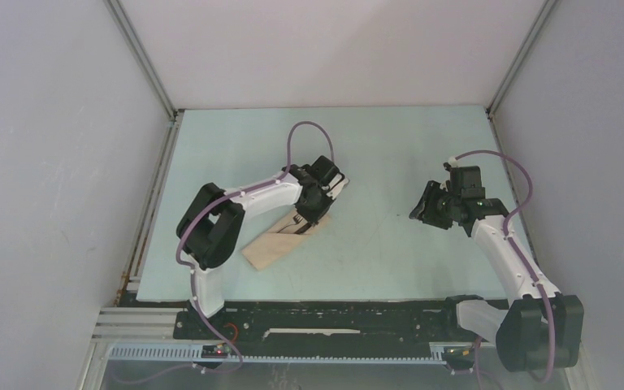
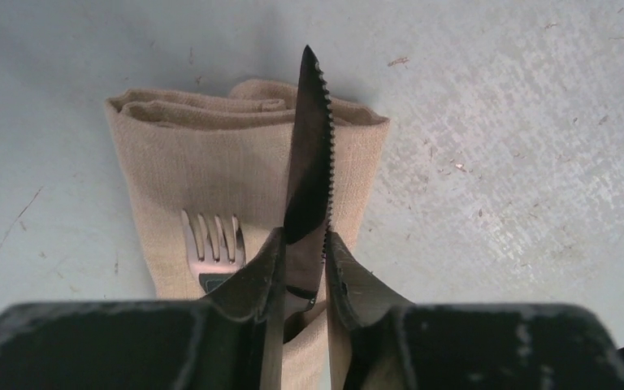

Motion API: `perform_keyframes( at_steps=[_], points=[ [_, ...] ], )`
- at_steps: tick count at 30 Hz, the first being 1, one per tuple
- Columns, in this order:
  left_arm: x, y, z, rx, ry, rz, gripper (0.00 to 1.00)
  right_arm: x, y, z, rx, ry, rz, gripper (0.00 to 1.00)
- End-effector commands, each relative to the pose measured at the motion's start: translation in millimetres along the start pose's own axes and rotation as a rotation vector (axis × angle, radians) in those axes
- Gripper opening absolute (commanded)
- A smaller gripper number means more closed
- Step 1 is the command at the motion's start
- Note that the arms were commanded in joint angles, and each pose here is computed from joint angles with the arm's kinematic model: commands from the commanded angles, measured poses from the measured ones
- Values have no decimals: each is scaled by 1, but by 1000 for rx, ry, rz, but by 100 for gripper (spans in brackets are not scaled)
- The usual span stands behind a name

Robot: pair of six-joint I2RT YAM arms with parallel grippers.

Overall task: Fold the napkin into a case and place the utensils inside
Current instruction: Insert the knife into the folded napkin.

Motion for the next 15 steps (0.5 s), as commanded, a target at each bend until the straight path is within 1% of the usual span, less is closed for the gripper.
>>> perform_keyframes(
  at_steps=[1, 9, 10, 12, 13, 15],
  points=[
    [-27, 5, 4, 14, -60, 39, 16, 1, 1, 2, -20, -15, 1, 52],
    [-25, 4, -12, 8, -43, 44, 13, 1, 3, 1, -25, -17, 3, 52],
    [-25, 4, -12, 8, -44, 43, 15, 1, 3, 1, -25, -16, 3, 52],
    [-24, 3, -8, -4, -58, 30, 28, 1, 3, 1, -29, -16, 3, 52],
    [-24, 3, -4, -11, -66, 20, 32, 1, 4, 0, -29, -16, 3, 52],
    [-20, 5, 3, -41, -76, 19, 36, 0, 4, 0, -32, -17, 3, 52]
  ],
)
Point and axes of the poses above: each gripper's point midway between its finger pads, its own x axis out along the fingers, its own y axis along the line the jaws close on, z = x × y, the point moved 4 cm from there along -x, back along the fingers, and after that the axes turned 9 degrees about x, right-handed, at the moved point
